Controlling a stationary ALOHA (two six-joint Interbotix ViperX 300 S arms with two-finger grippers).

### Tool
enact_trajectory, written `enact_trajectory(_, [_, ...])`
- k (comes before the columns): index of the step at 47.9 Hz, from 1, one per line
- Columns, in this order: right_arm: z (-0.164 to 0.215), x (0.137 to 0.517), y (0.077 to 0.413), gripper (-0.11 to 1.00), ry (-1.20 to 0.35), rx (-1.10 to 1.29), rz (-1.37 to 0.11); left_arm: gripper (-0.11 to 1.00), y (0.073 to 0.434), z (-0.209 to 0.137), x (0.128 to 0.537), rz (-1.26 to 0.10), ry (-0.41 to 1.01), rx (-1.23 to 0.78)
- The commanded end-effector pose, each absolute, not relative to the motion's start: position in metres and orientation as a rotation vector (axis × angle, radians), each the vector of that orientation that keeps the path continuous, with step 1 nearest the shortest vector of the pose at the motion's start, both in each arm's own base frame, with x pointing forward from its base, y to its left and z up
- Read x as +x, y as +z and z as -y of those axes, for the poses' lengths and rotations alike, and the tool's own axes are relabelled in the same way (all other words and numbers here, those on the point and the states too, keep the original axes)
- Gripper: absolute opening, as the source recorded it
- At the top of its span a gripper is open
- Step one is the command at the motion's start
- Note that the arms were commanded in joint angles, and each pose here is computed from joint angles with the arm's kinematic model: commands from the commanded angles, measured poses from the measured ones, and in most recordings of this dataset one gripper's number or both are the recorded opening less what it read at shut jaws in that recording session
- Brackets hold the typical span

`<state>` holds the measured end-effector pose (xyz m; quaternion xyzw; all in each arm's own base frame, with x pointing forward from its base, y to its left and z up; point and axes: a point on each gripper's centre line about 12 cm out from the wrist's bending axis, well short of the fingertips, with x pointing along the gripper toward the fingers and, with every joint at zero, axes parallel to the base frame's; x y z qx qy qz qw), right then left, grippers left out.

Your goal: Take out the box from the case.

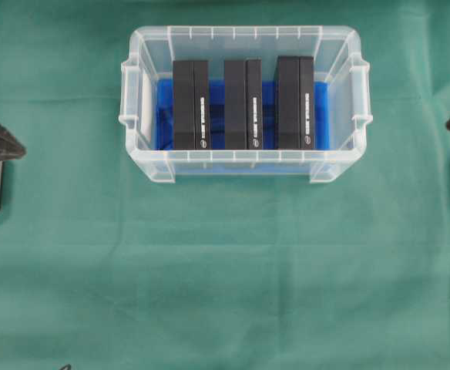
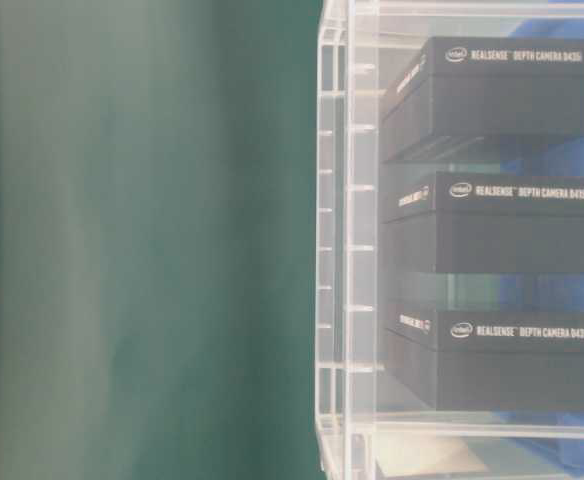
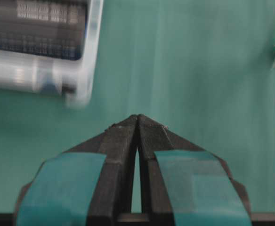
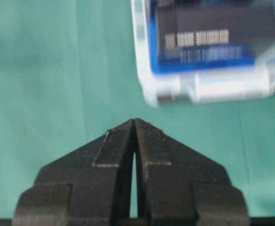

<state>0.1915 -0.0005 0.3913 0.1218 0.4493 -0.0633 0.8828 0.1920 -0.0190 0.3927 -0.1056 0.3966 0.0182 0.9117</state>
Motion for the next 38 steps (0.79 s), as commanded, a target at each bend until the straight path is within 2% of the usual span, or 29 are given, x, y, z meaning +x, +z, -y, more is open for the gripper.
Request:
enact_trajectory(1, [0.0, 0.187, 0.397, 0.0, -0.146, 0.26, -1.014, 0.02, 0.399, 0.021, 0.189, -0.901, 0.051, -0.224])
enact_trajectory(10, [0.0, 0.173, 0.395, 0.0, -0.227, 0.339, -1.169, 0.02, 0.399, 0.025, 0.187, -1.025, 0.092, -0.262])
enact_trajectory(25, [0.001, 0.177, 0.392, 0.0, -0.316, 0.445, -1.181, 0.02, 0.398, 0.026, 0.188, -1.038, 0.176, -0.404])
enact_trajectory(32, [0.004, 0.184, 0.386, 0.0, -0.485, 0.637, -1.187, 0.02, 0.397, 0.028, 0.188, -1.031, 0.271, -0.573])
enact_trajectory(38, [0.007, 0.185, 0.382, 0.0, -0.649, 0.791, -1.178, 0.02, 0.397, 0.027, 0.19, -1.008, 0.415, -0.789])
